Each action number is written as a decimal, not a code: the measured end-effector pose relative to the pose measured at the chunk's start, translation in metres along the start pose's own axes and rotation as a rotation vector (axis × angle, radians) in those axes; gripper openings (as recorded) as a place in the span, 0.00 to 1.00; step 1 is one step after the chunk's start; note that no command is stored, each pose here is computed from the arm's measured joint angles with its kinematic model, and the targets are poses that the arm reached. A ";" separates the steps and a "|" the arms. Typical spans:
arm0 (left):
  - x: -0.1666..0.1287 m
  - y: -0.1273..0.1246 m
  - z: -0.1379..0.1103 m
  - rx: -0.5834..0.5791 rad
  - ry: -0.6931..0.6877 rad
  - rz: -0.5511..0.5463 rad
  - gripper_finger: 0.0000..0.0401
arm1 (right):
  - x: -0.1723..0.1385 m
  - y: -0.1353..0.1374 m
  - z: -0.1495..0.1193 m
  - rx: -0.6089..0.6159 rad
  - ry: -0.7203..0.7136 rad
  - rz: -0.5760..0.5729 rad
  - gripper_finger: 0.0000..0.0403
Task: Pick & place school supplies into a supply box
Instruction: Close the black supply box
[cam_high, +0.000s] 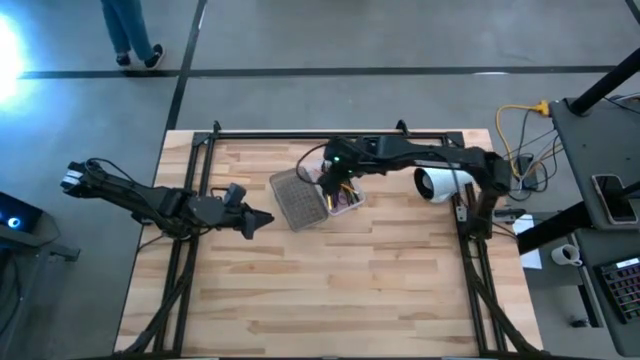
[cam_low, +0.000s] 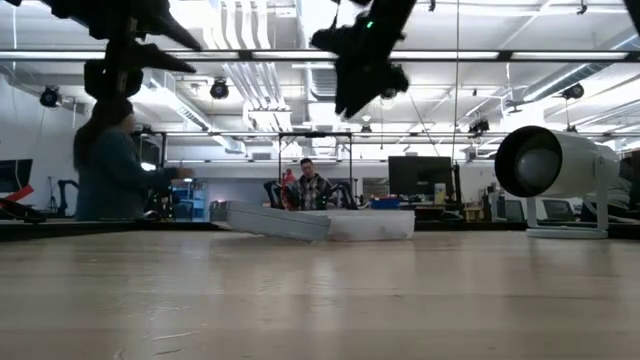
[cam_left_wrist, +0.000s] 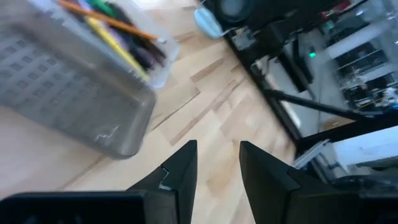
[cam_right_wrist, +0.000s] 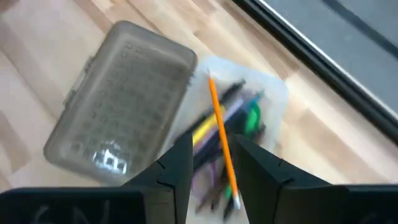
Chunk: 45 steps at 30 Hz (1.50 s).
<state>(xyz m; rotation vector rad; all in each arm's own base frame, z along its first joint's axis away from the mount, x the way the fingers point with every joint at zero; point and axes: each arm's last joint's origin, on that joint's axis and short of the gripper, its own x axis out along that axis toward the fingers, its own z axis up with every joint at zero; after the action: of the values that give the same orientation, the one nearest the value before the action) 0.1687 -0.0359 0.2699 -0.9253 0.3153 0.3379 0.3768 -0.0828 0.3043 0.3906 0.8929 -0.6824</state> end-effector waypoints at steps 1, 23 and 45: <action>0.000 0.002 -0.001 -0.004 0.011 0.020 0.26 | -0.006 -0.001 -0.003 0.019 0.015 -0.010 0.26; 0.044 0.118 -0.076 -0.278 0.080 0.289 0.26 | 0.030 -0.030 -0.055 0.396 0.173 -0.159 0.12; 0.111 0.118 -0.042 -0.239 0.016 0.482 0.26 | 0.096 -0.089 -0.050 0.514 0.275 -0.264 0.11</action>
<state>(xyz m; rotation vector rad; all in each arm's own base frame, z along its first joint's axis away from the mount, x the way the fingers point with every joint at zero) 0.2154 0.0123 0.1162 -1.0823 0.5220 0.8250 0.3293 -0.1549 0.1936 0.8501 1.0343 -1.1265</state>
